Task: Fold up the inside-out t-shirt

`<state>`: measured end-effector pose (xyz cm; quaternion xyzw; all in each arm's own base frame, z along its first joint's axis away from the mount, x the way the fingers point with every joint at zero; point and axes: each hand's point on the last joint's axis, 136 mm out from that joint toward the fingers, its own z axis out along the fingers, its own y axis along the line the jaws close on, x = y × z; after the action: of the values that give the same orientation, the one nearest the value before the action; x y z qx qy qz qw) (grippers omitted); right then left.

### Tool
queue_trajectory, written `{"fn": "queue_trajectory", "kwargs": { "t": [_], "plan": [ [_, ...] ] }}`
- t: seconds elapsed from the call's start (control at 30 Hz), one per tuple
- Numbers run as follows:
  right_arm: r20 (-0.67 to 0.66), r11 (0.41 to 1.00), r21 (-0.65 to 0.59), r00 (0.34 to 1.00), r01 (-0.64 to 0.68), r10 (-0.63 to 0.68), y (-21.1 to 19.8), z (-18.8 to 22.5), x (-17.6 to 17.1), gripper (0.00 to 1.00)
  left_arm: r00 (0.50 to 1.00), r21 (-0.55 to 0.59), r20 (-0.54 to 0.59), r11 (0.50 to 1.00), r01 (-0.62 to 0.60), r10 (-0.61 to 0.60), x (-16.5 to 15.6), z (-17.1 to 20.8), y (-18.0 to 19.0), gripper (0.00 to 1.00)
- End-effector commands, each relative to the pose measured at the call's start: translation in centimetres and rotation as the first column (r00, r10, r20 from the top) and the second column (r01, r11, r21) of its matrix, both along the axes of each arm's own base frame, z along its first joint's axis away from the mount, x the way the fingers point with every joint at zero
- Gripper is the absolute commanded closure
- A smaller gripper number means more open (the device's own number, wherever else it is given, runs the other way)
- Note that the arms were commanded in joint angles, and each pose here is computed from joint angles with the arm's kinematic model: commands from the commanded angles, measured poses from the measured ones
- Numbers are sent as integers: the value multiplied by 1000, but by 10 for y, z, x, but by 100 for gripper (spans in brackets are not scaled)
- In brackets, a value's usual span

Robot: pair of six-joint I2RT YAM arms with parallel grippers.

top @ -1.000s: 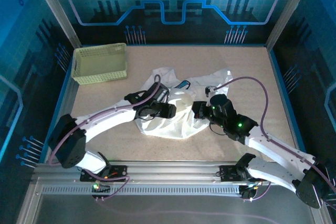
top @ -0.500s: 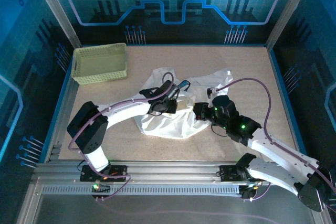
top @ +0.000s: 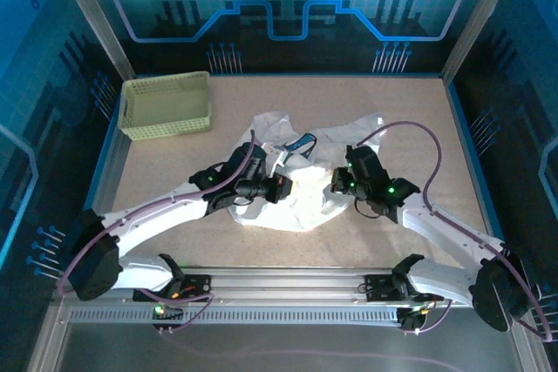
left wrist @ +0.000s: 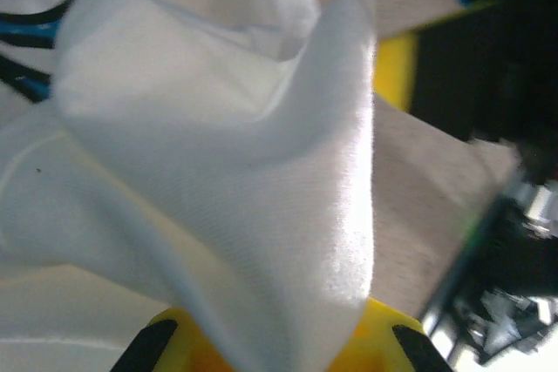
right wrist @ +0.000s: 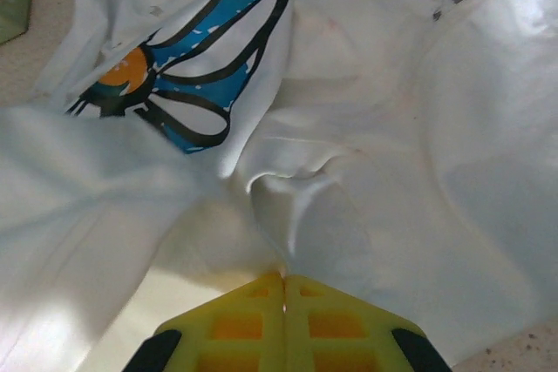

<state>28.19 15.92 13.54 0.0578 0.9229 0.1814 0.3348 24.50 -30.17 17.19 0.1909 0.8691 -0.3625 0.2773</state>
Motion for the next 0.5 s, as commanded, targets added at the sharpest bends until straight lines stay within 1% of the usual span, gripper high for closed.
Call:
{"fn": "queue_trajectory", "kwargs": {
  "t": [0.0,0.1,0.17,0.23,0.27,0.33,0.47],
  "plan": [
    [34,1000,-22,999,-14,15,-5,19,8,99,987,-98,17,983,158,-157,-19,10,-15,100],
    [71,997,-51,996,-53,57,-6,33,6,76,987,-94,-2,982,162,-163,-17,6,-17,100],
    [107,989,-78,985,-128,136,0,42,1,58,988,-96,-7,984,151,-152,-12,7,-16,100],
    [125,972,-115,968,-203,217,6,45,-6,47,990,-105,-12,985,135,-137,-5,8,-15,100],
    [131,962,-140,959,-235,253,7,45,-10,43,991,-109,-13,985,132,-135,-3,9,-14,100],
    [126,943,-184,945,-276,302,8,42,-16,40,991,-109,-13,986,128,-130,1,11,-13,100],
    [152,904,-233,905,-358,397,14,42,-29,40,994,-114,-20,988,106,-109,8,13,-7,100]
  ]
}}
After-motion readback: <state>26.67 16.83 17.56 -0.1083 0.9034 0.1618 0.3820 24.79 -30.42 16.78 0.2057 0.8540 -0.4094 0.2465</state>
